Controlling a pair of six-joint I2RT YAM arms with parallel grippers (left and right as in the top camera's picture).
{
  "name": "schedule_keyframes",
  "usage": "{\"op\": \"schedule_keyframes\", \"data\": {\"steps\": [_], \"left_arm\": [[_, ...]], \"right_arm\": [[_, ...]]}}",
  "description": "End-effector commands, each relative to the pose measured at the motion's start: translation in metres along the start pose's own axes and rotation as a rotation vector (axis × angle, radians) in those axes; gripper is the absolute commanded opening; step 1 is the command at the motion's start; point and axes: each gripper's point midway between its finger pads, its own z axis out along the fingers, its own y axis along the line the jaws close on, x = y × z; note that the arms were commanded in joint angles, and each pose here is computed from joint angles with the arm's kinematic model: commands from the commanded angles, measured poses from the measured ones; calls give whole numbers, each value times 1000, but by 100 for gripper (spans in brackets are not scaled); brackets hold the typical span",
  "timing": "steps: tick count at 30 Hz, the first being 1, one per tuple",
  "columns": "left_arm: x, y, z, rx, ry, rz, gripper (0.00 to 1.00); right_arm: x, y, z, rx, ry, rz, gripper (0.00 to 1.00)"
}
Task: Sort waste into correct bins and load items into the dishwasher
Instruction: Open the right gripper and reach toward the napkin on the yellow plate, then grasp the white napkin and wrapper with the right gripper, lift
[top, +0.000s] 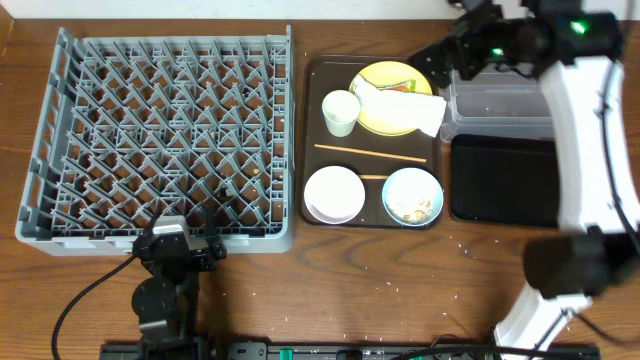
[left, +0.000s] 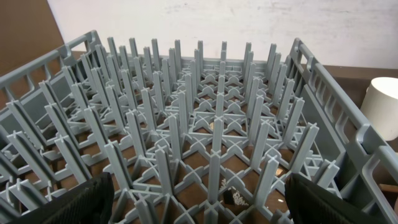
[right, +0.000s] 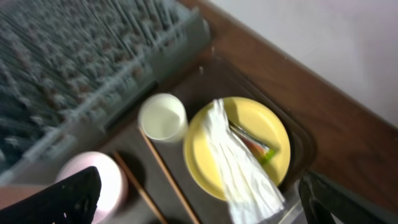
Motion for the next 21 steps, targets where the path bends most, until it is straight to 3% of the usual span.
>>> {"op": "schedule_keyframes", "data": {"steps": [1, 6, 13, 21], "left_arm": [[13, 3, 3, -14, 30, 12, 89], [13, 3, 3, -14, 30, 12, 89], [13, 3, 3, -14, 30, 12, 89], [13, 3, 3, -14, 30, 12, 89]], "right_arm": [[19, -12, 46, 26, 153, -219, 99], [46, -28, 99, 32, 273, -406, 99], [69, -19, 153, -89, 274, -333, 99], [87, -58, 194, 28, 301, -286, 96]]}}
